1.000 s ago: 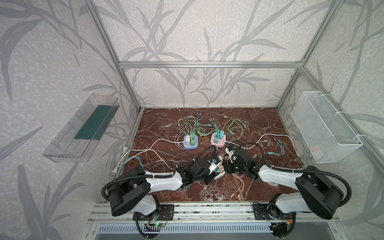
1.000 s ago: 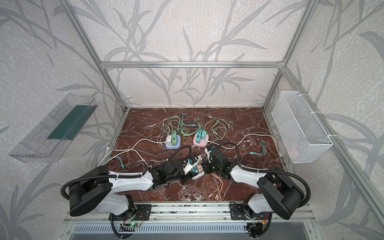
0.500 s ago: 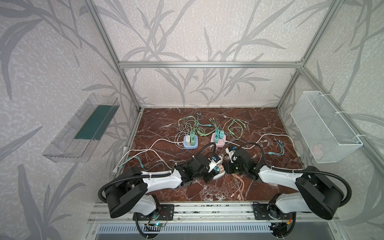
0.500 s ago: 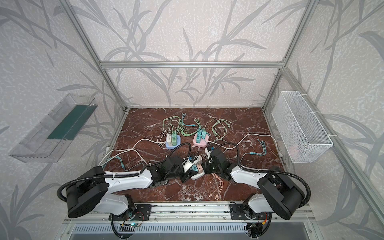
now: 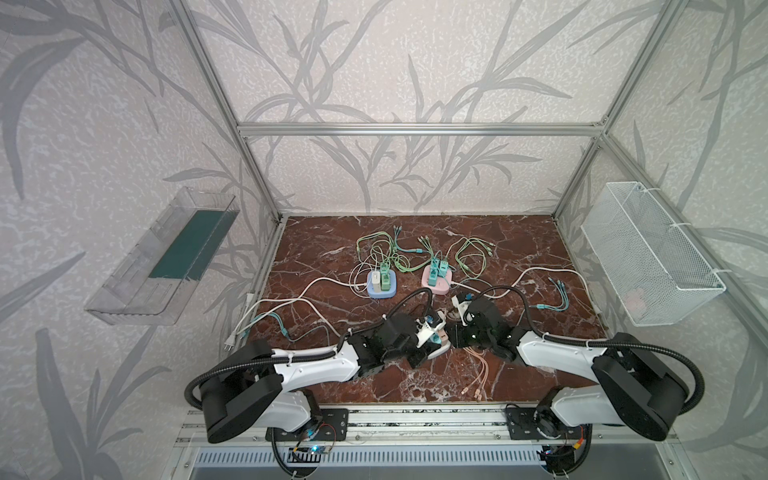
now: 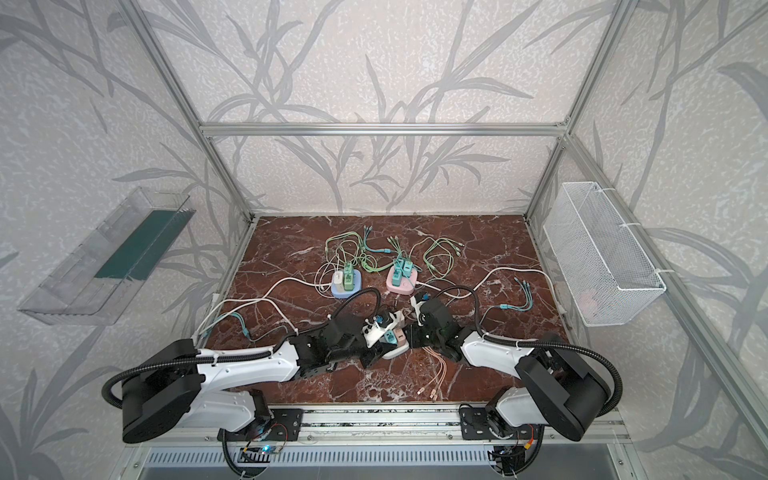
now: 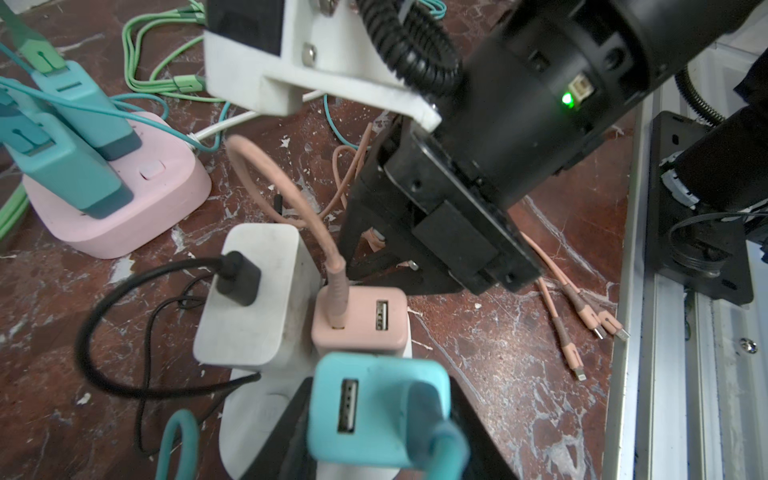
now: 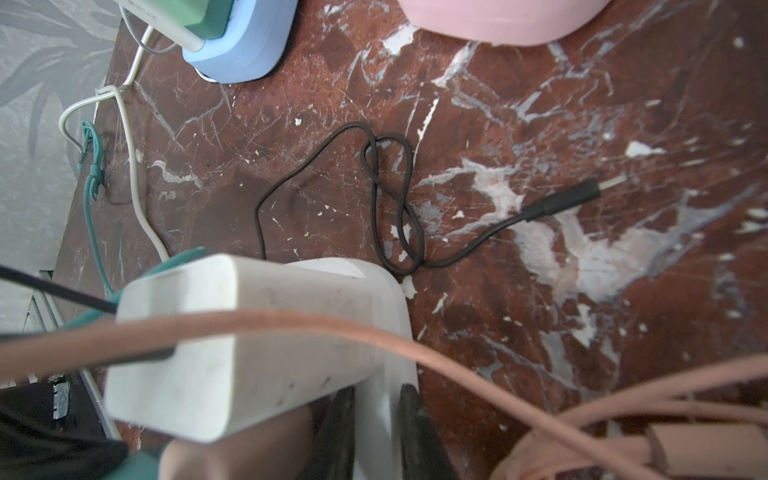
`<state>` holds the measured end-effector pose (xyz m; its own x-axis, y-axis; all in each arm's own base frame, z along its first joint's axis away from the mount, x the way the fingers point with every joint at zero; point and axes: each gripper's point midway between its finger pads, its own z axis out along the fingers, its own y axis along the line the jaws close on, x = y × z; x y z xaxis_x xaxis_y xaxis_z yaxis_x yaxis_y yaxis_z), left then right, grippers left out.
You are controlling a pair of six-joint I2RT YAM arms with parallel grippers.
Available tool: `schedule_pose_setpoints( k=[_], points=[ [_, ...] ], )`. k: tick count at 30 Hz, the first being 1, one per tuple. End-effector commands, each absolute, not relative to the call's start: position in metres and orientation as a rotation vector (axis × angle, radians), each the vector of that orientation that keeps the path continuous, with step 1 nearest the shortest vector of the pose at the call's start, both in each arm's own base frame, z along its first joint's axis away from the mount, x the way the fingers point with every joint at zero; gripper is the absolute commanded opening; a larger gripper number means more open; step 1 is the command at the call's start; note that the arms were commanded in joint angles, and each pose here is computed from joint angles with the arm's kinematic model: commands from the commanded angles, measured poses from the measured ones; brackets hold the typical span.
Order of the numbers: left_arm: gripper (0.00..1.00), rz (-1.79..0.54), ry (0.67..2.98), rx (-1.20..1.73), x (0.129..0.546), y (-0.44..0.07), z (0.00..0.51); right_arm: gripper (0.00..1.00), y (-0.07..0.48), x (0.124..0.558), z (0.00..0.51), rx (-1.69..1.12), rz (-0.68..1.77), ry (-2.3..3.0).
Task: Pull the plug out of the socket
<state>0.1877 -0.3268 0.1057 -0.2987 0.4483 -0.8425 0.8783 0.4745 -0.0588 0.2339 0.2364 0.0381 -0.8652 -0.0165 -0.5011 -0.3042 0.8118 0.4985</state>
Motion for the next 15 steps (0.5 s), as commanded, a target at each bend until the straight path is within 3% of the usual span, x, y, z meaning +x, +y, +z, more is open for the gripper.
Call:
schedule_pose_setpoints(
  k=[1, 15],
  points=[
    [0.11, -0.705, 1.864, 0.997, 0.191, -0.321, 0.130, 0.22, 0.198, 0.197, -0.007, -0.221, 0.606, 2.729],
    [0.13, -0.456, 2.020, 0.662, 0.209, -0.245, 0.117, 0.24, 0.201, 0.202, 0.005, -0.227, 0.640, 2.674]
  ],
)
